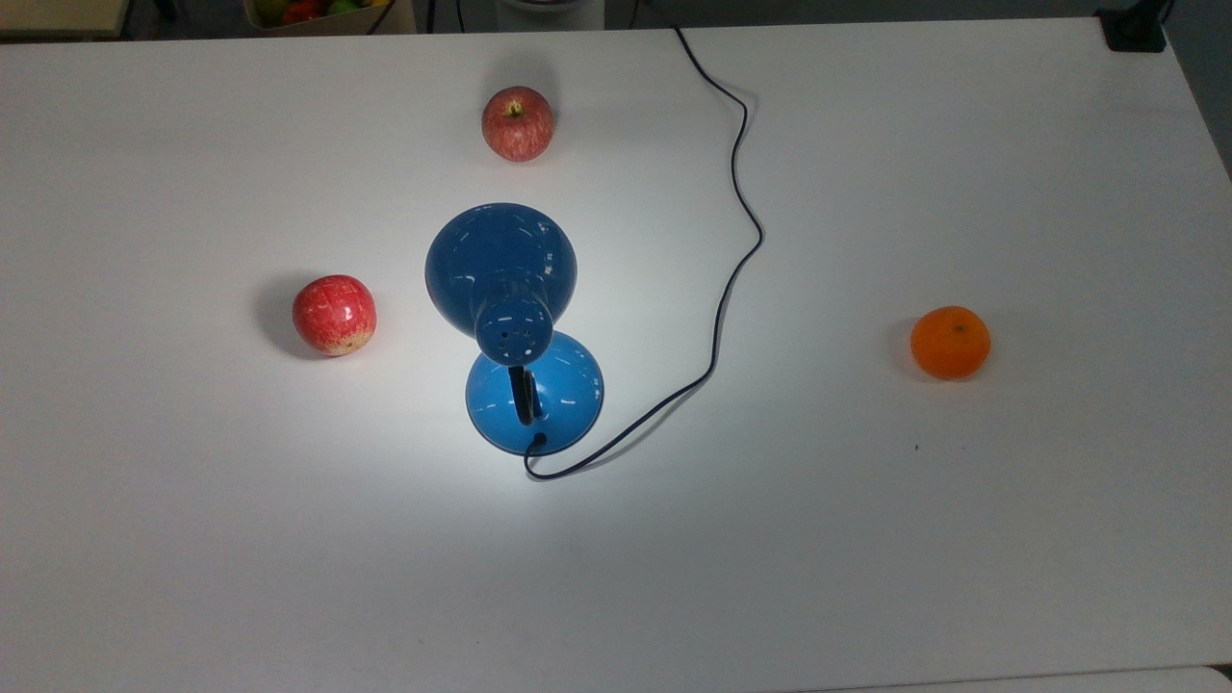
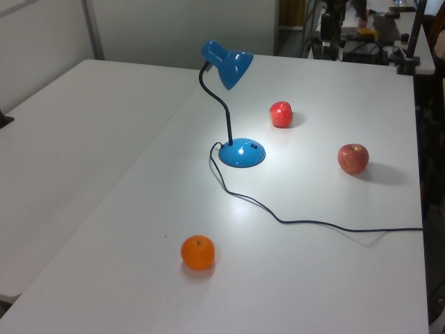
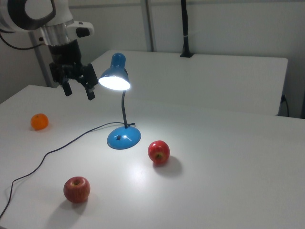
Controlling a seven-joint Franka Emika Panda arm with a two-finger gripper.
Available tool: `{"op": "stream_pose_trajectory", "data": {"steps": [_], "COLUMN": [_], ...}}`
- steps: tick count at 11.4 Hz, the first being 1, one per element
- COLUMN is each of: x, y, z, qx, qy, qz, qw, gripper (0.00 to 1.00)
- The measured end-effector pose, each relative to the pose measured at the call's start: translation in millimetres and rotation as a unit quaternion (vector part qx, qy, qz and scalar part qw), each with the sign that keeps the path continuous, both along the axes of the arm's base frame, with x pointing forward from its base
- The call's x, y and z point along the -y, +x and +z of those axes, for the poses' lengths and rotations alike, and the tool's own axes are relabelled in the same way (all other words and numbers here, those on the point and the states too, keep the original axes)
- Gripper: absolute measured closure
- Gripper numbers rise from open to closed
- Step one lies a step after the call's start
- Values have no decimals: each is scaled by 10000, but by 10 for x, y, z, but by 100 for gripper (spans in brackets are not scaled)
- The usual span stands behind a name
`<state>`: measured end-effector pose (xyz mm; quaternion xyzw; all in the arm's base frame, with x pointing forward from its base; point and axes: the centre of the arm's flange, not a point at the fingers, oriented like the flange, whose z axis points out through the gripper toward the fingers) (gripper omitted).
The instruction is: Turn on desk lamp
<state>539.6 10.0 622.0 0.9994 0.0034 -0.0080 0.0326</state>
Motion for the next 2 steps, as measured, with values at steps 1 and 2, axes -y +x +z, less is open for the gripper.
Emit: {"op": "stream_pose_trajectory", "data": {"steps": [1, 2], "x": [-3, -6], "y": [50, 93], "z": [22, 22], "qx": [34, 45], "qy": [2, 2], "qz": [7, 11], "qw": [10000, 10000], "gripper": [0, 0]}}
